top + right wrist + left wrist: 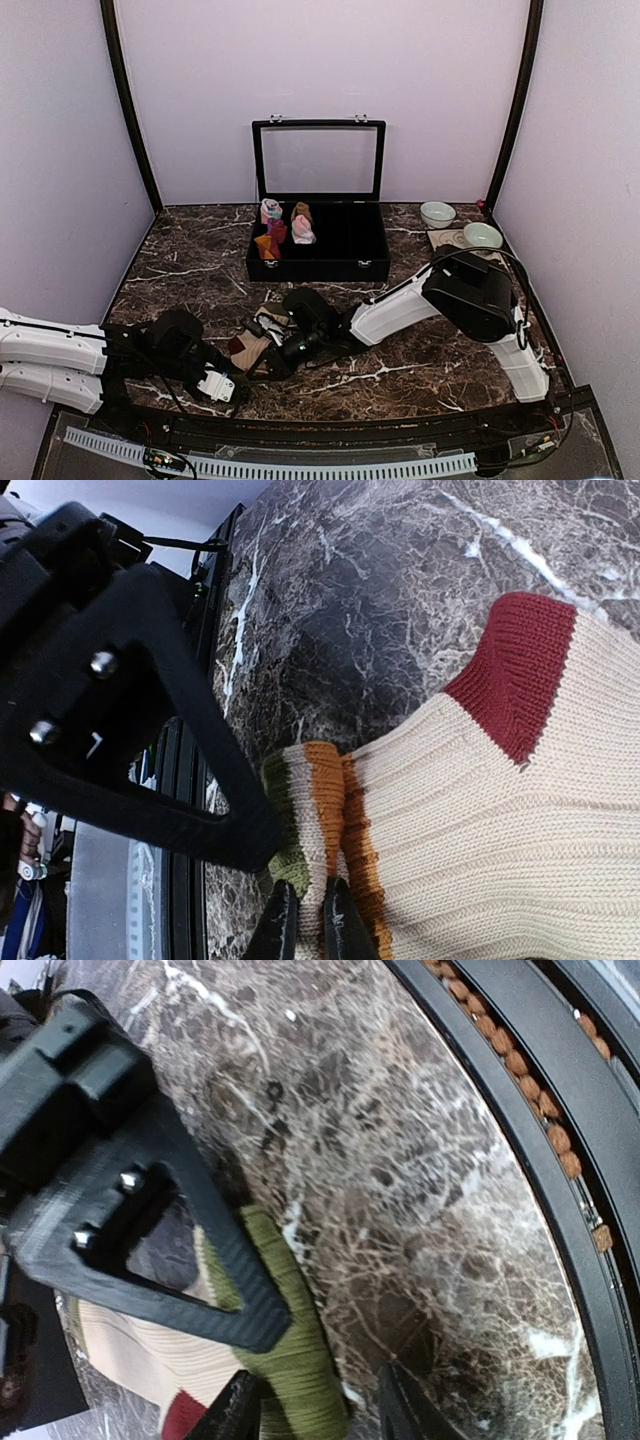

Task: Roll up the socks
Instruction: Roll the sock at the center of the board.

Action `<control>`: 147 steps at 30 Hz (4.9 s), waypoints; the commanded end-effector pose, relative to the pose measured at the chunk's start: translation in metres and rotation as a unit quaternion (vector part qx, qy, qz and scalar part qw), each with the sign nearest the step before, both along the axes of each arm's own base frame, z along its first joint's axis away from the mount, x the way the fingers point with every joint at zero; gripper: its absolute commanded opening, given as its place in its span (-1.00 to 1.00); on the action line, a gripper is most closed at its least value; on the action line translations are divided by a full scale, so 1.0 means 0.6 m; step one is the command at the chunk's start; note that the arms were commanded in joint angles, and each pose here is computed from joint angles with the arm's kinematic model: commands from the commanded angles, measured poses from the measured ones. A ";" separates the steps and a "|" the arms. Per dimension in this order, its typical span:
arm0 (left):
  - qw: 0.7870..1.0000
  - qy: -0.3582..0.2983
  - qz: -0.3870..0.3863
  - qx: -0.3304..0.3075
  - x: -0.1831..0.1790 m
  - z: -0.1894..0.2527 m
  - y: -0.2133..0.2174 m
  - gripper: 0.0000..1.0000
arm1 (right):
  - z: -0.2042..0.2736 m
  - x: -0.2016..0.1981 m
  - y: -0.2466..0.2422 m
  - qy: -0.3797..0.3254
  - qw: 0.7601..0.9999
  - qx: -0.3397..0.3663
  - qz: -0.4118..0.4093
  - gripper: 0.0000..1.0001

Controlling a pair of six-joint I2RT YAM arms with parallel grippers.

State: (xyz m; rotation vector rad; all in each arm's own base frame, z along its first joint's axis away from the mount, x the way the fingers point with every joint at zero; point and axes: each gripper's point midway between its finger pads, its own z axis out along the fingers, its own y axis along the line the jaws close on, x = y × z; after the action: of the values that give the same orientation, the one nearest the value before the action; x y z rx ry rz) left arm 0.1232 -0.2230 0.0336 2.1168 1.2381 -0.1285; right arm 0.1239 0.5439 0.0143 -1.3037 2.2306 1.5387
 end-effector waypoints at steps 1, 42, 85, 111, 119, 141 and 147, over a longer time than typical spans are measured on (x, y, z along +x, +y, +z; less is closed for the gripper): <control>1.000 -0.016 0.003 0.012 0.005 -0.020 0.008 -0.16 | -0.219 -0.044 -0.147 0.082 0.964 -0.250 -0.038 -1.00; 0.988 0.128 0.084 -0.027 0.009 0.030 -0.037 -1.00 | -0.078 0.013 -0.177 -0.033 0.985 -0.095 -0.138 0.99; 0.977 0.161 0.066 0.120 -0.027 -0.073 0.019 -1.00 | 0.022 0.160 -0.198 -0.031 0.969 0.030 -0.245 -1.00; 0.976 0.148 0.145 0.071 -0.004 -0.025 0.053 -1.00 | 0.247 0.142 -0.343 -0.048 0.788 -0.087 -0.608 0.99; 0.980 0.134 0.140 0.052 0.004 -0.013 0.042 -1.00 | 0.346 0.084 -0.318 -0.014 0.797 0.034 -0.603 1.00; 0.980 0.142 0.112 0.076 -0.001 -0.035 0.038 -1.00 | 0.091 0.161 -0.018 -0.035 0.955 -0.086 -0.282 -0.63; 0.967 0.178 0.126 0.128 0.006 -0.050 0.033 -1.00 | -0.016 0.178 -0.065 -0.017 0.941 -0.149 -0.305 -0.79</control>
State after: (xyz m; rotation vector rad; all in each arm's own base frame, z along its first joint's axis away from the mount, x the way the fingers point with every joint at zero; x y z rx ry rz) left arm 0.1316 -0.2103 0.0187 2.1032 1.6960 -0.2425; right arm 0.2250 0.5159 0.0252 -0.5982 2.5316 0.9629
